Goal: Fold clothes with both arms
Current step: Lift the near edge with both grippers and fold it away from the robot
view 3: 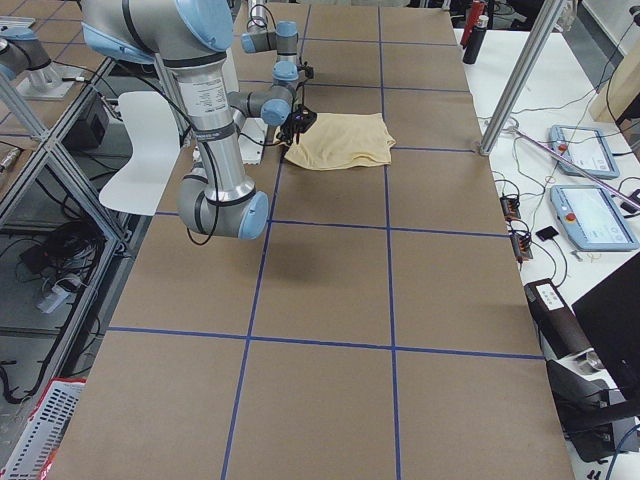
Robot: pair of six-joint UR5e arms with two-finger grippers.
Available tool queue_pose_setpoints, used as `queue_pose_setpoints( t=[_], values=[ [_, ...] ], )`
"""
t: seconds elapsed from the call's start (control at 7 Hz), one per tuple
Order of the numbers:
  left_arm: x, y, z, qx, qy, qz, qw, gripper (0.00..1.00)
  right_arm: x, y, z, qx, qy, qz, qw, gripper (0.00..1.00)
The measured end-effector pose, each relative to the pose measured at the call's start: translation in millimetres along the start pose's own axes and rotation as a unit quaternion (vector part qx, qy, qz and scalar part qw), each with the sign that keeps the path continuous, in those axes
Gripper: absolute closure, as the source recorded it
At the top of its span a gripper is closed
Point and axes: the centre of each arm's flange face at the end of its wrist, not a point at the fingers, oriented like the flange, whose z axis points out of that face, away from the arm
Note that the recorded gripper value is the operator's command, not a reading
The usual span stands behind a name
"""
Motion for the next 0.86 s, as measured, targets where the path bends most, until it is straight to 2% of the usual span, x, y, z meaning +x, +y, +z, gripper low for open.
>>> queue_pose_setpoints(
  t=[0.29, 0.57, 0.86],
  values=[
    [14, -16, -29, -0.001, 0.004, -0.004, 1.0000, 1.00, -11, -30, -17, 0.014, -0.016, 0.016, 0.9996, 1.00],
    [25, -62, -62, 0.017, 0.008, -0.004, 0.9998, 1.00, -31, -78, -52, 0.042, -0.049, 0.026, 0.9975, 1.00],
    [34, -113, -96, 0.044, 0.021, 0.010, 0.9988, 1.00, -54, -112, -88, 0.071, -0.082, 0.014, 0.9940, 1.00]
  ],
)
